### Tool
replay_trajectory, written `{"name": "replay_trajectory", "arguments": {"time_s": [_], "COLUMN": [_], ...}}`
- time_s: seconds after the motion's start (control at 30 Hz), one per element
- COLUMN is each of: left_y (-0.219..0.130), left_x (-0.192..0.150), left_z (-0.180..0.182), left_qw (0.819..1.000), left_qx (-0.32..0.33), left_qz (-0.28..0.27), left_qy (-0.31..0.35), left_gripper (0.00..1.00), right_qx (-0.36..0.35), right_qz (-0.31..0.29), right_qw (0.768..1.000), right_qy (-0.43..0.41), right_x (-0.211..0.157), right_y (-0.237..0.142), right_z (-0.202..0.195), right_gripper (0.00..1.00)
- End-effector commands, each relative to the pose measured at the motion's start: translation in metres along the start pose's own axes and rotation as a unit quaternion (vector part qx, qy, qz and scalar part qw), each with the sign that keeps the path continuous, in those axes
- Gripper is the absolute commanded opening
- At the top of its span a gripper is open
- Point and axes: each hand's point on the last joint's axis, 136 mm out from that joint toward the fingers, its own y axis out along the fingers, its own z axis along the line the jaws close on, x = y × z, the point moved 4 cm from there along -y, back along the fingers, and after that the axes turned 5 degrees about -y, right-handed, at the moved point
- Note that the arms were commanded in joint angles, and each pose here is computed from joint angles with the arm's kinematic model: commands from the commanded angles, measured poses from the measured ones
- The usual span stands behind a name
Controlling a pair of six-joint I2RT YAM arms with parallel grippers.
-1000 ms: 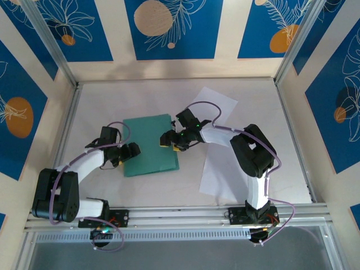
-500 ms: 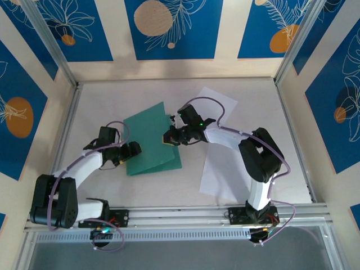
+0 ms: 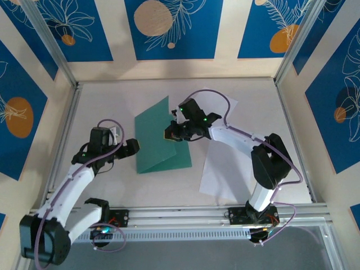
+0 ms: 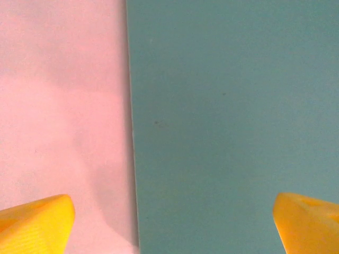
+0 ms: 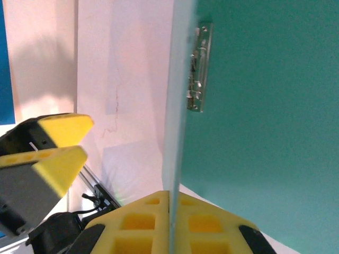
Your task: Put the files into the folder
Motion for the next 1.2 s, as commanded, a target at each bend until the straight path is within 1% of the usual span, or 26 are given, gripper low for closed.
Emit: {"name": "replay_trajectory", "arguments": {"time_s": [0.0, 0.1, 0.17, 0.3, 0.37, 0.4, 0.5, 0.57, 0.67, 0.8, 0.87, 1.07, 1.17], "left_y": [-0.020, -0.029, -0.034, -0.038, -0.036, -0.037, -0.036, -0.035, -0.030, -0.024, -0.021, -0.013, -0.011], "left_x": [0.005, 0.000, -0.007, -0.020, -0.029, -0.033, -0.044, -0.051, -0.060, -0.069, -0.070, -0.065, -0.057], "left_z": [-0.017, -0.038, -0.055, -0.078, -0.090, -0.095, -0.111, -0.121, -0.130, -0.136, -0.139, -0.140, -0.136], "left_qw": [0.998, 0.992, 0.985, 0.969, 0.958, 0.953, 0.934, 0.923, 0.910, 0.894, 0.890, 0.885, 0.887], "left_qx": [-0.005, -0.028, -0.041, -0.071, -0.086, -0.092, -0.109, -0.119, -0.122, -0.111, -0.099, -0.047, -0.011], "left_qz": [-0.034, -0.058, -0.076, -0.099, -0.111, -0.117, -0.133, -0.138, -0.144, -0.154, -0.162, -0.199, -0.224], "left_qy": [0.057, 0.105, 0.152, 0.215, 0.248, 0.265, 0.312, 0.339, 0.368, 0.406, 0.415, 0.419, 0.403], "left_gripper": [0.96, 0.96, 0.95, 0.93, 0.92, 0.92, 0.92, 0.92, 0.92, 0.92, 0.91, 0.88, 0.87], "right_qx": [-0.009, -0.018, -0.025, -0.028, -0.029, -0.027, -0.026, -0.023, -0.019, -0.010, -0.005, 0.011, 0.020], "right_qz": [-0.014, -0.016, -0.016, -0.016, -0.016, -0.016, -0.014, -0.010, -0.007, -0.009, -0.009, -0.004, -0.004], "right_qw": [1.000, 1.000, 0.999, 0.999, 0.999, 0.999, 0.999, 0.999, 0.999, 0.999, 0.999, 0.999, 0.999], "right_qy": [-0.003, 0.006, 0.011, 0.015, 0.020, 0.020, 0.026, 0.029, 0.034, 0.034, 0.034, 0.038, 0.040], "right_x": [0.003, 0.004, 0.005, 0.006, 0.007, 0.007, 0.009, 0.010, 0.012, 0.016, 0.019, 0.023, 0.025], "right_y": [-0.021, -0.026, -0.030, -0.036, -0.038, -0.038, -0.037, -0.034, -0.032, -0.032, -0.033, -0.029, -0.027], "right_z": [0.017, 0.021, 0.024, 0.034, 0.037, 0.039, 0.040, 0.041, 0.042, 0.048, 0.052, 0.058, 0.060], "right_gripper": [0.00, 0.00, 0.00, 0.00, 0.00, 0.01, 0.10, 0.17, 0.24, 0.33, 0.35, 0.39, 0.39]}}
